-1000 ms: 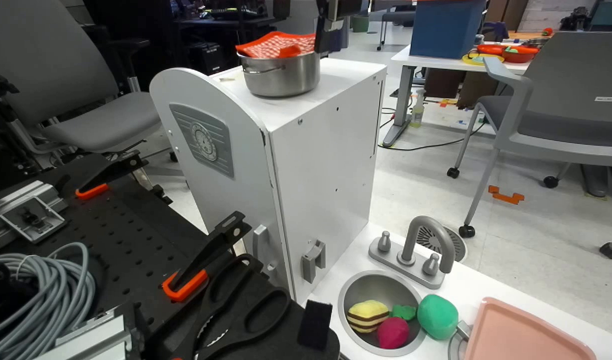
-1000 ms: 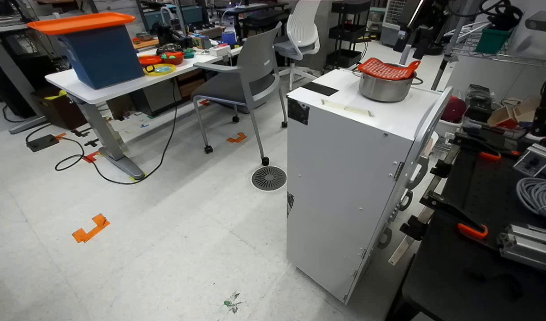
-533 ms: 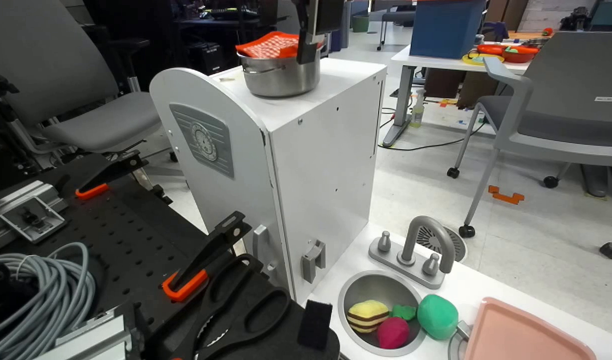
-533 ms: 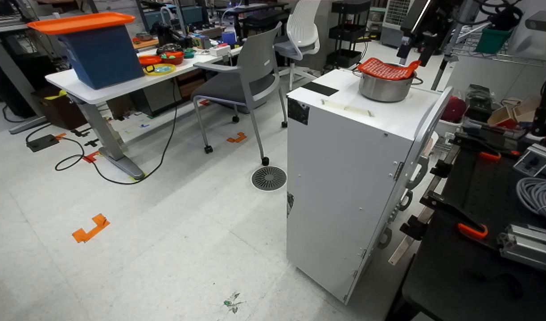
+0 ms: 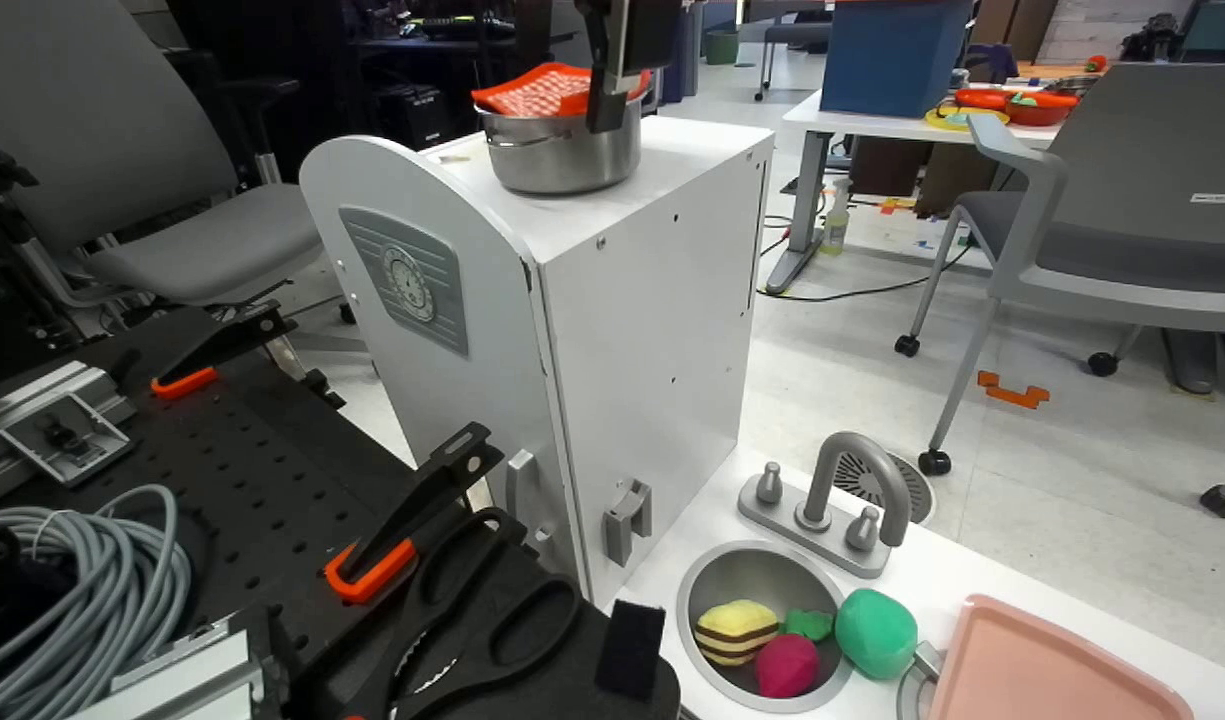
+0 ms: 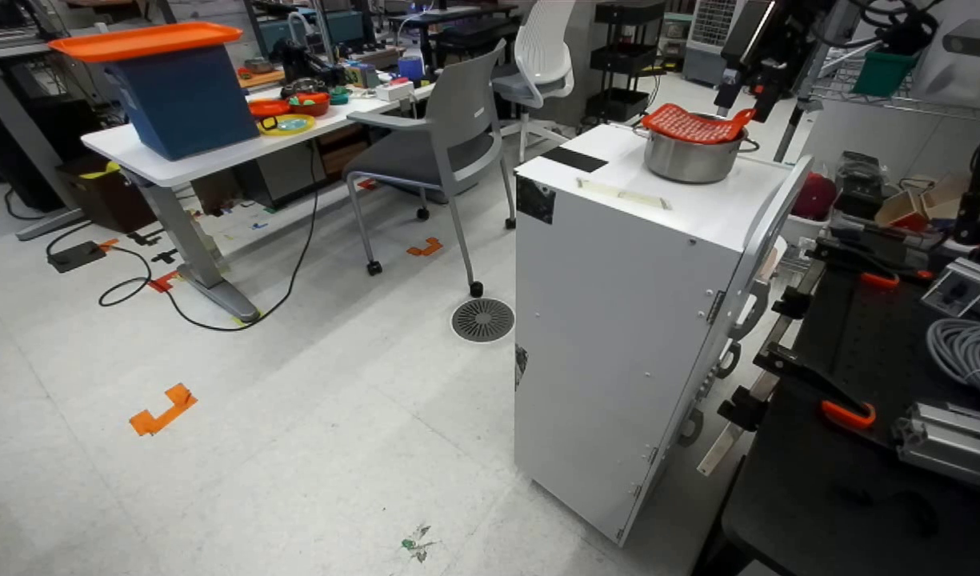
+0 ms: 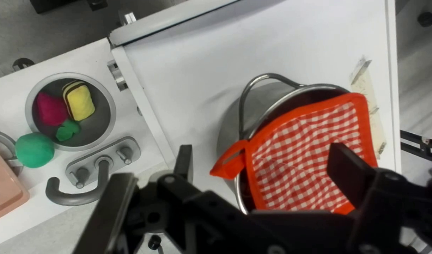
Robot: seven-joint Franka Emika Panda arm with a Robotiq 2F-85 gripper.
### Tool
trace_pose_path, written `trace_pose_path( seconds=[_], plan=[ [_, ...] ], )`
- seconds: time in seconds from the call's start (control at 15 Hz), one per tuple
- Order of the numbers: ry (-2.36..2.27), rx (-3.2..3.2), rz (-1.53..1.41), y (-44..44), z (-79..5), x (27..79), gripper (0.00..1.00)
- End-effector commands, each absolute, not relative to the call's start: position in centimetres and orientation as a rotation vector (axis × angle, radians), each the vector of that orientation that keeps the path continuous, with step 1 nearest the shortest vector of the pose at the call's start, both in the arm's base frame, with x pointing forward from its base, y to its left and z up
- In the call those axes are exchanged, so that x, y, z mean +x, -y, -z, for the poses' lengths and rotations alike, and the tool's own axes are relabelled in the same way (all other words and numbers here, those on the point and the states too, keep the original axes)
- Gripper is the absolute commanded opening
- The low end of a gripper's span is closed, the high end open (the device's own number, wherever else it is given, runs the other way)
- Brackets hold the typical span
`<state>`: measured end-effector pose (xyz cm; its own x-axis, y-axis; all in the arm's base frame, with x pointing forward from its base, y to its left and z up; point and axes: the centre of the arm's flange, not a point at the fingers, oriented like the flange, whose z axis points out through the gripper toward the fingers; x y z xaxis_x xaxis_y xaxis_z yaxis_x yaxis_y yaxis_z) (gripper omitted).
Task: Take the cloth off of the pot
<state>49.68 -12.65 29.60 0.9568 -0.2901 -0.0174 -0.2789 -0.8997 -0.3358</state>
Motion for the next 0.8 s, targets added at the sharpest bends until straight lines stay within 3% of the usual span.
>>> trace_pose_path(
  seconds=[0.0, 0.6, 0.73],
  plan=[
    [-0.411, -2.757, 0.082, 12.76, -30.48, 48.96, 0.71],
    [-0.389, -2.759, 0.084, 12.97, -30.66, 48.95, 0.04],
    [-0.381, -2.759, 0.089, 12.99, -30.79, 48.91, 0.0]
  ],
)
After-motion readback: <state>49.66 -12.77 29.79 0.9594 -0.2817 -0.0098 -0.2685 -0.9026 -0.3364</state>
